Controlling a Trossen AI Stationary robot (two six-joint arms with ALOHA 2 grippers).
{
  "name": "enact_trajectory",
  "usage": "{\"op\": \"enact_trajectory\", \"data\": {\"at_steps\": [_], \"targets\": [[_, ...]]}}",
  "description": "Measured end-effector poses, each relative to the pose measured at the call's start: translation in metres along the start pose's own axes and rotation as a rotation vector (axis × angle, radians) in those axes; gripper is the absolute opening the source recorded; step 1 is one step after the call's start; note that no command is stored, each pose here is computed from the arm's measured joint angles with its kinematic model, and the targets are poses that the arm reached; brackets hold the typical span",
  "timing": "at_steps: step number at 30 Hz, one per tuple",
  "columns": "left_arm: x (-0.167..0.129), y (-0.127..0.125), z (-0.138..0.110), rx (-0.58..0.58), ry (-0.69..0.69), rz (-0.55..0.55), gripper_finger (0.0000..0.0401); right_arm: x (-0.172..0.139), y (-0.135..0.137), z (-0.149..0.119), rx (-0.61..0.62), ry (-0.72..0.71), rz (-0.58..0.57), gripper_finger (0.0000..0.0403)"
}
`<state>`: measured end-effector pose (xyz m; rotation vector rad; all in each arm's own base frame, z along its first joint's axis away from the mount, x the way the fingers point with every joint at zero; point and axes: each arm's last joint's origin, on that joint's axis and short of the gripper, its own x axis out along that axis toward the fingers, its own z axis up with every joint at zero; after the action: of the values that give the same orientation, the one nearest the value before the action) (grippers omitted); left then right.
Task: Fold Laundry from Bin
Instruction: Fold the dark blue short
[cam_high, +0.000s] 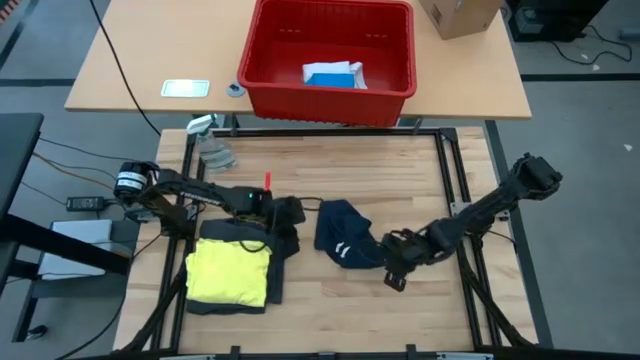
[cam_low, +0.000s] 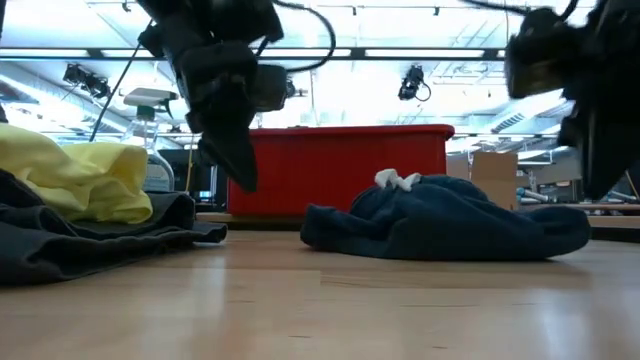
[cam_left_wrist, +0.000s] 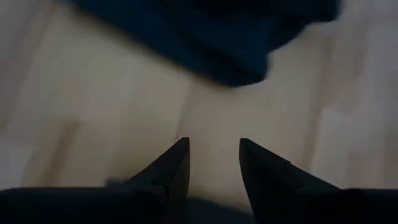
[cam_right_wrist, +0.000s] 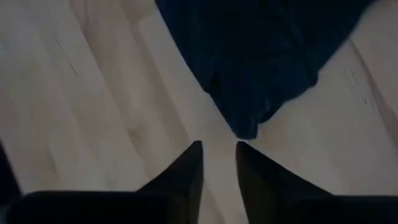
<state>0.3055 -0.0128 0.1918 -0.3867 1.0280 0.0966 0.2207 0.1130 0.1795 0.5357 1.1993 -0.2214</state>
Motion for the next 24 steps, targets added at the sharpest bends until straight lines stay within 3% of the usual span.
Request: {"op": "enact_trajectory", "data": {"at_steps": [4, 10, 13, 17, 20, 24], "targets": [[-0.001, -0.013, 0.014, 0.16, -0.183, -0.052, 0.0144, -0.011, 0.007, -0.009, 0.136, -0.092, 0.014, 0.0135], [0.002, -0.008, 0.04, 0.637, -0.438, 0.127, 0.0144, -0.018, 0.014, -0.01, 0.289, -0.177, 0.072, 0.0156], [0.016, 0.007, 0.046, 0.799, -0.42, 0.187, 0.0144, -0.017, 0.019, -0.007, 0.266, -0.197, 0.121, 0.0157], [0.041, 0.025, 0.043, 1.002, -0.342, 0.125, 0.0144, -0.018, 0.025, -0.005, 0.202, -0.166, 0.195, 0.0158], [0.056, 0.032, 0.039, 1.075, -0.292, 0.12, 0.0144, -0.018, 0.026, -0.005, 0.192, -0.132, 0.224, 0.0158], [0.069, 0.033, 0.042, 1.1, -0.338, 0.153, 0.0144, -0.018, 0.027, -0.006, 0.198, -0.102, 0.242, 0.0157]]}}
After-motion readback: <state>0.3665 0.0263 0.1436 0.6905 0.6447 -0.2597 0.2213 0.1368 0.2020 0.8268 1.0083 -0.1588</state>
